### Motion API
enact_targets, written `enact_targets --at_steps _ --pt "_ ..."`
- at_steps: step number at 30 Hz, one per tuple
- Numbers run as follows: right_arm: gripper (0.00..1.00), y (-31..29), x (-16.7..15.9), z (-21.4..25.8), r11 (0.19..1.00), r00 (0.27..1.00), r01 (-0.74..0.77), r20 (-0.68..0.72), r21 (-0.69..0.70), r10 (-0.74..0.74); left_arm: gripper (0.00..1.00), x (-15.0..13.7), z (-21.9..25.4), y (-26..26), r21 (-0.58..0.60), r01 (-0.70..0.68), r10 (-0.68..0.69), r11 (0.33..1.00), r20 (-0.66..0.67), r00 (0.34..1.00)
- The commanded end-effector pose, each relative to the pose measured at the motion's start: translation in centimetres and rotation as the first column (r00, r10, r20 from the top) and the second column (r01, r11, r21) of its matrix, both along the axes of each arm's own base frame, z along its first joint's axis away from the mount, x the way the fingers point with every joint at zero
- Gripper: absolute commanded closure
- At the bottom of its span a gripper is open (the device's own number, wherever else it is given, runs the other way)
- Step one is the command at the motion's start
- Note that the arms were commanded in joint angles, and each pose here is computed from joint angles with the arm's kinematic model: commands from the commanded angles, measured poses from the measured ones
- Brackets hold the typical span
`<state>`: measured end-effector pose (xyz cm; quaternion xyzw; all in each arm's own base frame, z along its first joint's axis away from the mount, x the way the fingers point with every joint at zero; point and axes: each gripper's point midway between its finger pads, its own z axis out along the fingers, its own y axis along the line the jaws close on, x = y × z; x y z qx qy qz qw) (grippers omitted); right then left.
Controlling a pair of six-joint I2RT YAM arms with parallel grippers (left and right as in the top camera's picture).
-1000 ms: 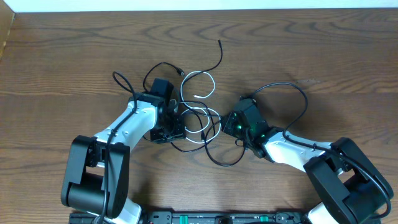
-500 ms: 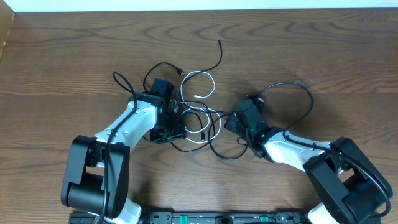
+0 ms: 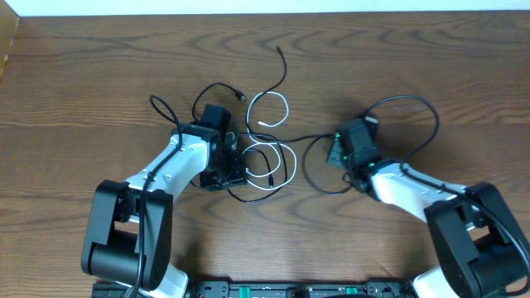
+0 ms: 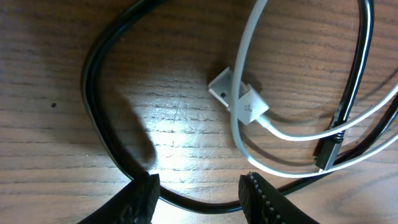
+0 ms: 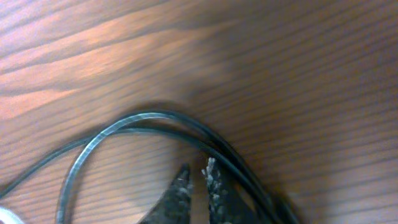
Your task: Untangle cables
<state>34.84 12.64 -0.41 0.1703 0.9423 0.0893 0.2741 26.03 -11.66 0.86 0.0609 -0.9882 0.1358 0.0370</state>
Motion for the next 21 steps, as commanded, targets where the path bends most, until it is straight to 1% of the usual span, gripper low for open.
enact_targets --at_steps 1,5,9,11,13,15,16,19,21 --pt "0.86 -5.1 -3.6 -4.2 0.987 0.983 -0.043 -0.182 -0.158 0.014 0.54 -0.2 -0.1 0.2 0.011 0.001 -0.001 1.0 -0.004 1.0" --pt "0.8 -8.3 -4.6 -4.7 0.985 0.965 0.031 -0.25 -0.172 -0.074 0.53 -0.3 -0.1 0.2 0.011 0.002 -0.001 1.0 -0.006 1.0" --pt "0.67 -9.4 -5.3 -5.0 0.991 0.947 0.072 -0.304 -0.115 -0.105 0.54 -0.8 -0.5 0.3 0.015 0.002 -0.001 1.0 -0.018 1.0" --pt "0.62 -8.2 -4.9 -4.8 0.999 0.952 0.015 -0.307 -0.028 -0.023 0.54 -1.2 -0.8 0.4 0.016 0.002 -0.001 1.0 -0.024 1.0" --pt "0.54 -5.4 -3.8 -3.9 0.986 0.956 -0.113 -0.257 0.123 0.141 0.54 -1.5 -1.2 0.5 0.018 0.002 -0.001 1.0 -0.03 1.0" --pt "0.48 -2.8 -3.1 -2.7 0.941 0.942 -0.236 -0.179 0.243 0.283 0.54 -1.7 -1.4 0.6 0.019 0.002 -0.001 1.0 -0.032 0.999" --pt "0.45 -1.0 -2.8 -1.6 0.896 0.925 -0.308 -0.118 0.318 0.36 0.54 -1.8 -1.5 0.6 0.019 0.002 -0.001 1.0 -0.034 0.999" --pt "0.43 1.2 -2.5 -0.2 0.837 0.905 -0.374 -0.041 0.399 0.424 0.53 -1.7 -1.5 0.5 0.017 0.002 -0.001 1.0 -0.028 1.0" --pt "0.43 1.9 -2.4 -0.1 0.833 0.9 -0.39 -0.029 0.393 0.435 0.54 -1.6 -1.5 0.5 0.016 0.001 -0.001 1.0 -0.024 1.0"
